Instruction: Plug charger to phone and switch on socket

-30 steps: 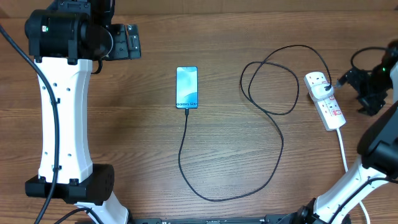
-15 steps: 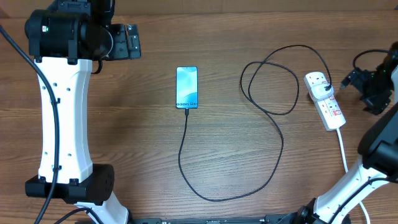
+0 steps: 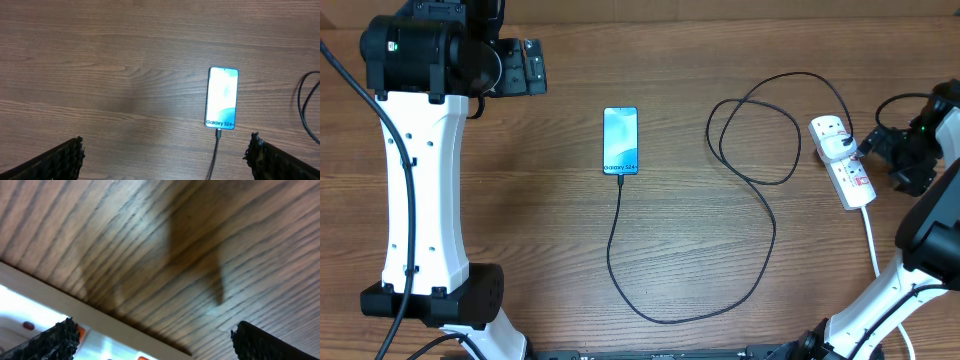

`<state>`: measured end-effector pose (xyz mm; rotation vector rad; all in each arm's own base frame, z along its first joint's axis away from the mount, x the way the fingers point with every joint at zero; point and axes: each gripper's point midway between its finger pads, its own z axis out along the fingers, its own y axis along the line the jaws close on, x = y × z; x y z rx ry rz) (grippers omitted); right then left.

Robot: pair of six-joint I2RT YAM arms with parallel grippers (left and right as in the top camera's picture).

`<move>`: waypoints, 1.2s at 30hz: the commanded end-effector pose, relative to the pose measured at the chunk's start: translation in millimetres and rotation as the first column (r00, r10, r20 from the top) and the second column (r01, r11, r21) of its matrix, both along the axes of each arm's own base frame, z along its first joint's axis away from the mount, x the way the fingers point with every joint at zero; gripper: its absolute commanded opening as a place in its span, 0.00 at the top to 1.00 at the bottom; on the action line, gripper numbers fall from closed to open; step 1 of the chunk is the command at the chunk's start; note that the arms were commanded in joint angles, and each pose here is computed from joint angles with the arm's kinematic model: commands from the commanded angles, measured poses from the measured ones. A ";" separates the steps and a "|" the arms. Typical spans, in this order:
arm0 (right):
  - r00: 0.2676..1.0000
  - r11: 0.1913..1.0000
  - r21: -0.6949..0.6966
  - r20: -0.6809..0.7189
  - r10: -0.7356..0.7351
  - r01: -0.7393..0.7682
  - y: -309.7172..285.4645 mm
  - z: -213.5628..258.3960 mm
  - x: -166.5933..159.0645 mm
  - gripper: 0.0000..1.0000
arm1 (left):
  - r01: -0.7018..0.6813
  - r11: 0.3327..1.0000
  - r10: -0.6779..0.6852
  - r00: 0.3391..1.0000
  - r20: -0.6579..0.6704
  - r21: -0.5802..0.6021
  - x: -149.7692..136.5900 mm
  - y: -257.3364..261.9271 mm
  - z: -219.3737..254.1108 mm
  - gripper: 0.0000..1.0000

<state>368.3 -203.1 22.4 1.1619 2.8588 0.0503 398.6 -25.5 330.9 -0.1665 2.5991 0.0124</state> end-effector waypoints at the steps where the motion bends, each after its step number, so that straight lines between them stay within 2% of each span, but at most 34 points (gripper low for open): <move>1: 1.000 1.000 0.007 0.003 0.013 -0.013 2.7 -3.4 1.0 0.00 | -0.008 1.000 0.008 1.000 0.025 0.003 -1.3 -0.5 7.2 0.00; 12: 0.999 0.996 0.079 0.041 0.036 -0.039 15.9 -2.2 6.7 0.00 | -0.008 1.000 0.008 1.000 0.025 0.003 -1.3 -0.5 7.2 0.00; 23: 0.999 0.995 0.096 0.005 0.041 -0.041 20.4 -2.7 -2.2 0.00 | -0.008 1.000 0.008 1.000 0.025 0.003 -1.3 -0.5 7.2 0.00; 36: 1.000 0.995 0.097 -0.011 -0.028 0.029 19.3 -2.1 -4.3 0.00 | -0.008 1.000 0.008 1.000 0.025 0.003 -1.3 -0.5 7.2 0.00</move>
